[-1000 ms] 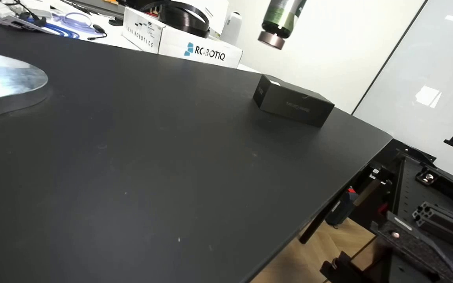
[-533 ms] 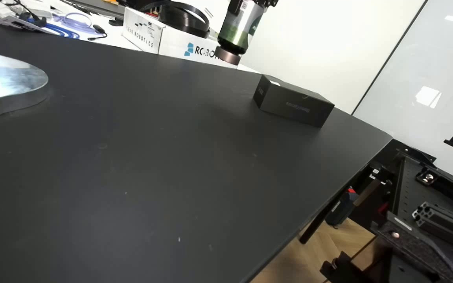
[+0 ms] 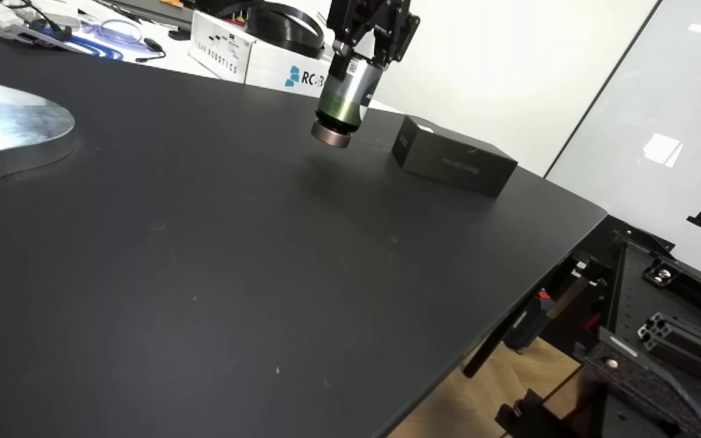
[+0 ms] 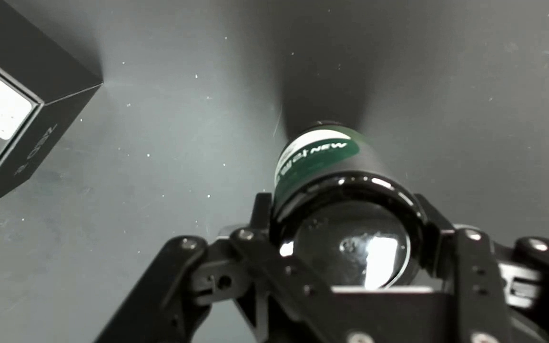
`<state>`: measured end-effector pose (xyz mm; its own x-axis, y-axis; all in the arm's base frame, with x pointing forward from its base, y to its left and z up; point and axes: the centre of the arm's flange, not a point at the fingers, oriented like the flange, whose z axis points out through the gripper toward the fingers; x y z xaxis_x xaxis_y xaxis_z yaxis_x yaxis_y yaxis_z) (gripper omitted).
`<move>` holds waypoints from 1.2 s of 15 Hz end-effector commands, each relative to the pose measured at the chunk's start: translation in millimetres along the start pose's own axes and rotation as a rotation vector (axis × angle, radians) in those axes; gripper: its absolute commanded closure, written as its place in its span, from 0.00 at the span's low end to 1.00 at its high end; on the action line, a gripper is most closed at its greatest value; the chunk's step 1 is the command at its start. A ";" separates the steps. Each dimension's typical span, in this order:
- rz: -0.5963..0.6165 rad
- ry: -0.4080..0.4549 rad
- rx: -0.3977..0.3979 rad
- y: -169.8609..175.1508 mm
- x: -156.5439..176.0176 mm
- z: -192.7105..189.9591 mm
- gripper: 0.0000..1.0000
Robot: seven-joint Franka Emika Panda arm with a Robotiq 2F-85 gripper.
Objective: Remove the bottle from the top of the black box and place it on the table
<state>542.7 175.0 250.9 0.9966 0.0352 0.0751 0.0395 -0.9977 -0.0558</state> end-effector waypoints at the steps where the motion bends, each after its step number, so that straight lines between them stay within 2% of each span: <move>1: 0.010 0.014 0.000 -1.2 5.5 12.0 0.55; 8: 0.019 0.000 -0.012 0.2 4.3 28.1 0.55; 9: 0.028 -0.004 -0.008 -0.4 4.2 26.3 0.45; 10: 0.022 -0.003 0.000 -1.3 3.8 20.5 0.07; 13: 0.034 0.013 0.039 -3.3 4.5 -8.4 0.00; 18: 0.059 -0.012 0.062 2.7 -3.2 -67.9 0.00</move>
<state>544.7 178.3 279.3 0.9972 -0.0080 0.0744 -0.0002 -0.9946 -0.1042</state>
